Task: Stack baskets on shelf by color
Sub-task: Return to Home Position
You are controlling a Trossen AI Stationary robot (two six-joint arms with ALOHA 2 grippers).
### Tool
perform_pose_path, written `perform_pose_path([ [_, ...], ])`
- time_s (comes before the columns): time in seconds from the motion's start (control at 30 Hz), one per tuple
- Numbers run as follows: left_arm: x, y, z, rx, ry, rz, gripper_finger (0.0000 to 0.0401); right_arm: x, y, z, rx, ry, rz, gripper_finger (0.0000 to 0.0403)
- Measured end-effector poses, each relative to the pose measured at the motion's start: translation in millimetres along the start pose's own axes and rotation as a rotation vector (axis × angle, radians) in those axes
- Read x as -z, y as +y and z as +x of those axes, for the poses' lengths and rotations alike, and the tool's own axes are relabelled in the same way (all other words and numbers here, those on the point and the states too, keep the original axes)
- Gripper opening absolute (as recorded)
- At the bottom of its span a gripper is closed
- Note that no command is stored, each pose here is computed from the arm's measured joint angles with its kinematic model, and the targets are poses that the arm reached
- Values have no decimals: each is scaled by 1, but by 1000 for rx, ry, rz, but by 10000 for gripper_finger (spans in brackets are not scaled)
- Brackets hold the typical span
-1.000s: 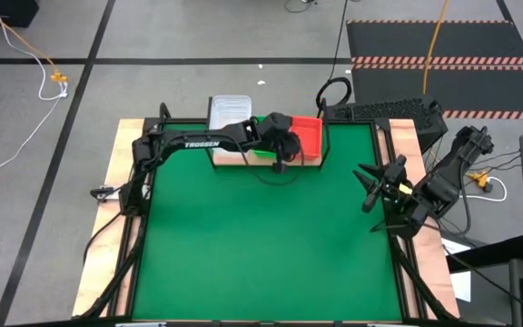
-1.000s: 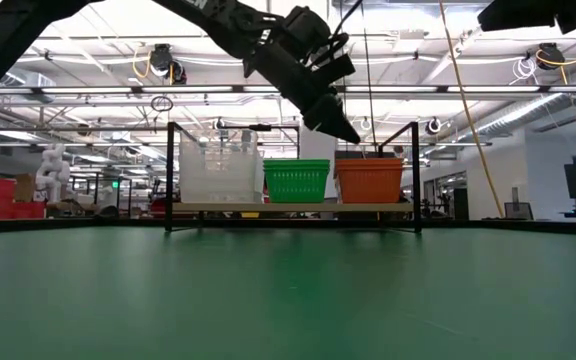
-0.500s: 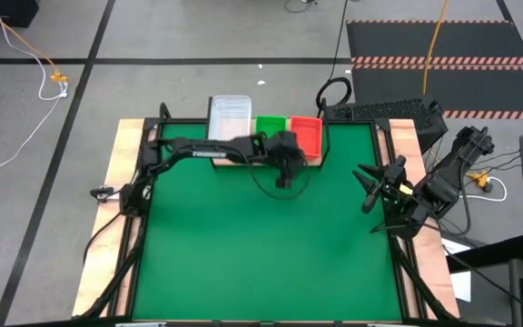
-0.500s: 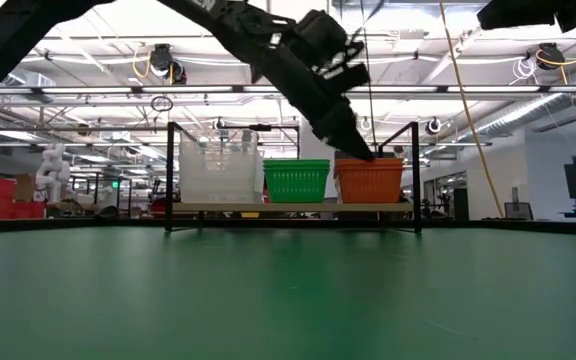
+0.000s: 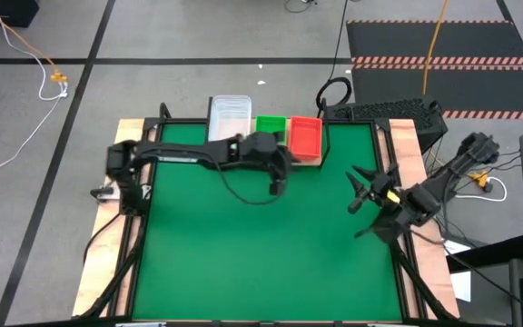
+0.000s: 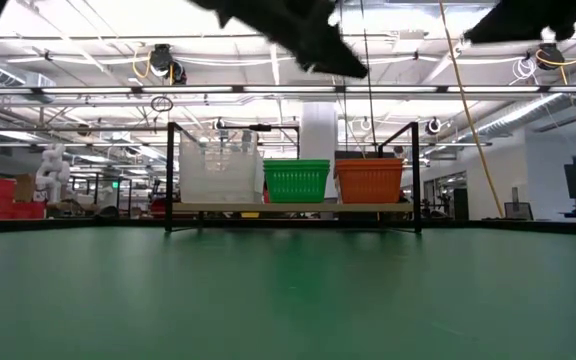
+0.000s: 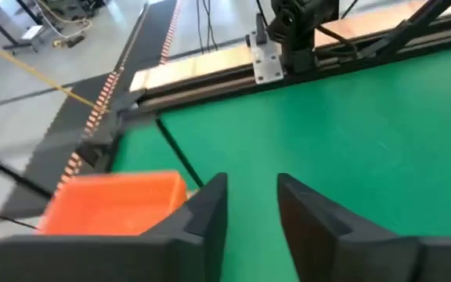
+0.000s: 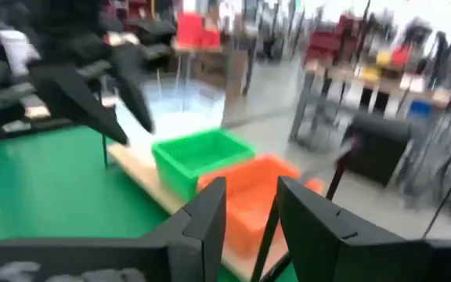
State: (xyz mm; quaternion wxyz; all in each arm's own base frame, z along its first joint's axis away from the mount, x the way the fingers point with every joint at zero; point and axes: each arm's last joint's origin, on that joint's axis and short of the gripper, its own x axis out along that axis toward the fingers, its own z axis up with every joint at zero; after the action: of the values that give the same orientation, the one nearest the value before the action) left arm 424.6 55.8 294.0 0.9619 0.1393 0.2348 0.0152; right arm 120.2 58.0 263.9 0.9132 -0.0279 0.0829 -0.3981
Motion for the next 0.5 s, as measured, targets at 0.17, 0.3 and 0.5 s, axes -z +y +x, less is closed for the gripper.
perform_pose_path([
  [0.17, 53, -8, -33, -27, -113, -105, 60, 4, 19, 20, -138, 67, 70, 93],
  [0.3, 90, -21, -64, -40, -144, -161, 29, 7, 37, 44, -660, -201, 124, 71],
  [0.5, 109, -38, -128, -38, -251, -197, 4, 36, 16, 78, -655, -246, 189, 35],
])
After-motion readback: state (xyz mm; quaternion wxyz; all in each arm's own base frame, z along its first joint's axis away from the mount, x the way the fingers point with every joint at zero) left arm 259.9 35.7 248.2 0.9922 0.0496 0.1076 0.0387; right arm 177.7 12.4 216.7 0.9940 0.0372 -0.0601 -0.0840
